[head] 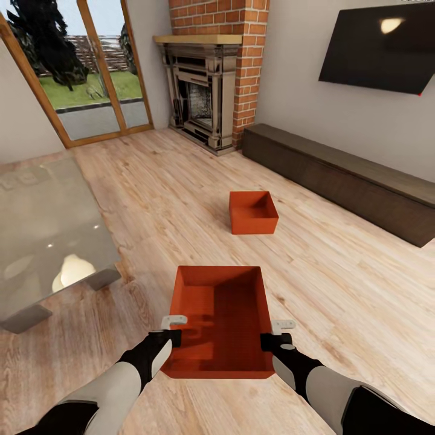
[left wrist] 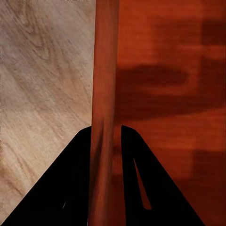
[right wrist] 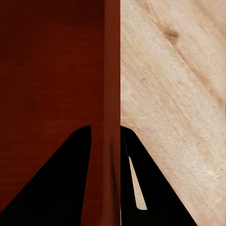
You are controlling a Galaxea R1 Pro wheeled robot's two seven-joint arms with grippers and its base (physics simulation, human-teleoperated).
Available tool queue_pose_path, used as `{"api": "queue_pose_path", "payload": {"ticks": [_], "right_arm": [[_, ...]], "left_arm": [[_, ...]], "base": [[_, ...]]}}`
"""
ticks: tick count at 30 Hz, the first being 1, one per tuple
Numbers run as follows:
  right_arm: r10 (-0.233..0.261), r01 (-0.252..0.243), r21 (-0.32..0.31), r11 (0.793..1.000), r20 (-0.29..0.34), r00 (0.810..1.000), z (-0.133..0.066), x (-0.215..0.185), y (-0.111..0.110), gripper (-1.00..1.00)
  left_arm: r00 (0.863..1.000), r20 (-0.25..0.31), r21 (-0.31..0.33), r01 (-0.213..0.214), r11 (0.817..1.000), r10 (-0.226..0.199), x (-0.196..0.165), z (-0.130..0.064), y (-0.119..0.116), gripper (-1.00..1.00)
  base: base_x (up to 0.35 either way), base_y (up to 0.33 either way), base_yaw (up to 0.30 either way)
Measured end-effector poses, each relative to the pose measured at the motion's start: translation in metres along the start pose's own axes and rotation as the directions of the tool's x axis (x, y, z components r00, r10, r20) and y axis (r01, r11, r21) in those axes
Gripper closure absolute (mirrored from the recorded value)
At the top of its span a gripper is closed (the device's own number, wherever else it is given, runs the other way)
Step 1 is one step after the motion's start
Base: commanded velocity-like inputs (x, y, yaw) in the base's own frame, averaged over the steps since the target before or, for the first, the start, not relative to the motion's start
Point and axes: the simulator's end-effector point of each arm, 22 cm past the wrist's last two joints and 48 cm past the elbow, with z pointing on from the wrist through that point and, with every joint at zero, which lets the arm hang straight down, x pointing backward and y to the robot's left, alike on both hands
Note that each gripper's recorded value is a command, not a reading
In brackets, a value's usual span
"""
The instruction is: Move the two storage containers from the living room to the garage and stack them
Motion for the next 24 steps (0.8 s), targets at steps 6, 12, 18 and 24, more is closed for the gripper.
{"api": "queue_pose_path", "payload": {"ticks": [6, 12, 18, 24], "right_arm": [[0.000, 0.000, 0.001, 1.000, 0.000, 1.000, -0.008, -0.005, 0.001, 1.00], [0.000, 0.000, 0.002, 1.000, 0.001, 1.000, -0.016, -0.010, 0.000, 1.00], [0.000, 0.000, 0.002, 1.000, 0.002, 1.000, -0.024, -0.014, 0.000, 1.00], [0.001, -0.001, 0.002, 1.000, 0.002, 1.000, -0.032, -0.018, -0.001, 1.00]], "left_arm": [[1.000, 0.000, 0.001, 0.000, 1.000, 0.000, -0.003, -0.008, 0.002, 1.00], [1.000, 0.001, 0.002, 0.001, 1.000, -0.001, -0.007, -0.017, 0.003, 1.00], [1.000, 0.002, 0.003, 0.000, 1.000, 0.000, -0.010, -0.025, 0.004, 1.00], [1.000, 0.002, 0.003, 0.000, 1.000, 0.000, -0.013, -0.034, 0.004, 1.00]], "base": [[0.000, 0.000, 0.000], [0.000, 0.000, 0.000], [0.000, 0.000, 0.000], [0.000, 0.000, 0.000]]}}
